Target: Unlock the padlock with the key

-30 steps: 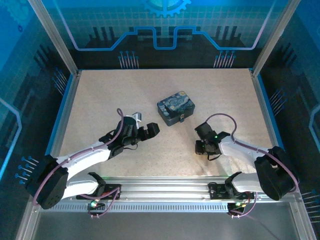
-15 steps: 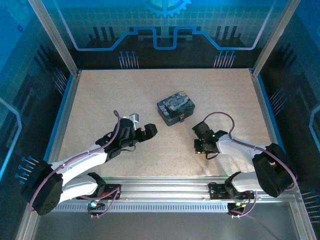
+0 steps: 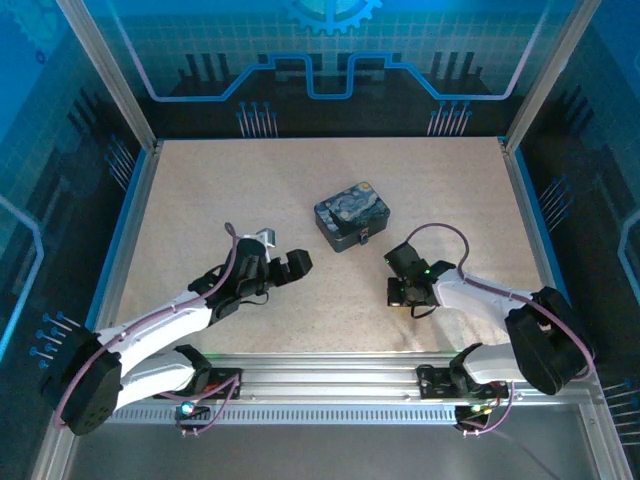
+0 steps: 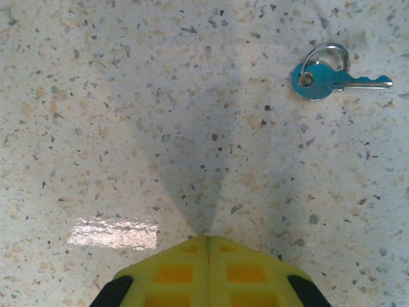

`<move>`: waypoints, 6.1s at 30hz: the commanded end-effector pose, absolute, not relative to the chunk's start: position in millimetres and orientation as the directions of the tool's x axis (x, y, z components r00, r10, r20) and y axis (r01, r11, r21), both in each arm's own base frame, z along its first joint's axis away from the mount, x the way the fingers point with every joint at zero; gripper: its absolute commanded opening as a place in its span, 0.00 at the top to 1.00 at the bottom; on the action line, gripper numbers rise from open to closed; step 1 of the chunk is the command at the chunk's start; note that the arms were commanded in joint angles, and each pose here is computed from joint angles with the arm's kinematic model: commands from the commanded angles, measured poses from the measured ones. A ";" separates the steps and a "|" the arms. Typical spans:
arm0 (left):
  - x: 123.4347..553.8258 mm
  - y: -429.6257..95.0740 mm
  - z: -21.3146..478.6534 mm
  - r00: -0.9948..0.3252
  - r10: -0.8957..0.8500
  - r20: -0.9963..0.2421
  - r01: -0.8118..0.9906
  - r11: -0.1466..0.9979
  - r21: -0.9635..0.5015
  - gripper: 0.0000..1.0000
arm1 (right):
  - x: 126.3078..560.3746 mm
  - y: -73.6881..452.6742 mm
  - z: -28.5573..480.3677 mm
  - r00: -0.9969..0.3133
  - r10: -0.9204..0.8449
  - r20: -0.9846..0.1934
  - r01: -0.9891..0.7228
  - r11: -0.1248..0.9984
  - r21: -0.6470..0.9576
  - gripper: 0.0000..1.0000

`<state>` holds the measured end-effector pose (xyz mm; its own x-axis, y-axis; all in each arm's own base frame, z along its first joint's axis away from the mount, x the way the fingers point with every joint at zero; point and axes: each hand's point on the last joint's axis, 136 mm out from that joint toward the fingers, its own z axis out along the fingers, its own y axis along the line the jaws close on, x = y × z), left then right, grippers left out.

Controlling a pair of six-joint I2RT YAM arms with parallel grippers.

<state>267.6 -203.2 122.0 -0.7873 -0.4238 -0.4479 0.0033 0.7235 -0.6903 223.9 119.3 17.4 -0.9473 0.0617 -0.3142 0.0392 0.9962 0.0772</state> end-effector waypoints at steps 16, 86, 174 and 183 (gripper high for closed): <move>236.6 -189.6 123.5 -0.819 -0.410 -0.401 -0.026 0.725 -0.688 0.01 | 234.2 118.3 64.9 -0.904 -0.089 -0.419 -0.098 0.995 0.001 1.00; 235.2 -185.4 127.8 -0.805 -0.424 -0.416 -0.021 0.720 -0.694 0.01 | 300.4 75.3 45.5 -0.946 0.078 -0.314 0.062 0.996 0.059 0.67; 237.1 -243.1 158.7 -0.860 -0.462 -0.214 0.009 0.406 -0.914 0.06 | 281.6 172.1 141.4 -0.817 0.253 -0.519 -0.198 0.721 0.664 0.98; 233.2 -281.9 181.9 -0.881 -0.452 -0.143 0.028 0.252 -0.967 0.22 | 261.5 197.9 160.4 -0.799 0.409 -0.440 -0.159 0.563 0.811 0.98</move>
<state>234.1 -264.6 154.3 -0.8756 -0.4518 -0.1708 -0.0154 0.3796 -0.9250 260.6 188.1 142.7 -0.8140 0.3048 -0.4944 -0.1925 0.6615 0.7248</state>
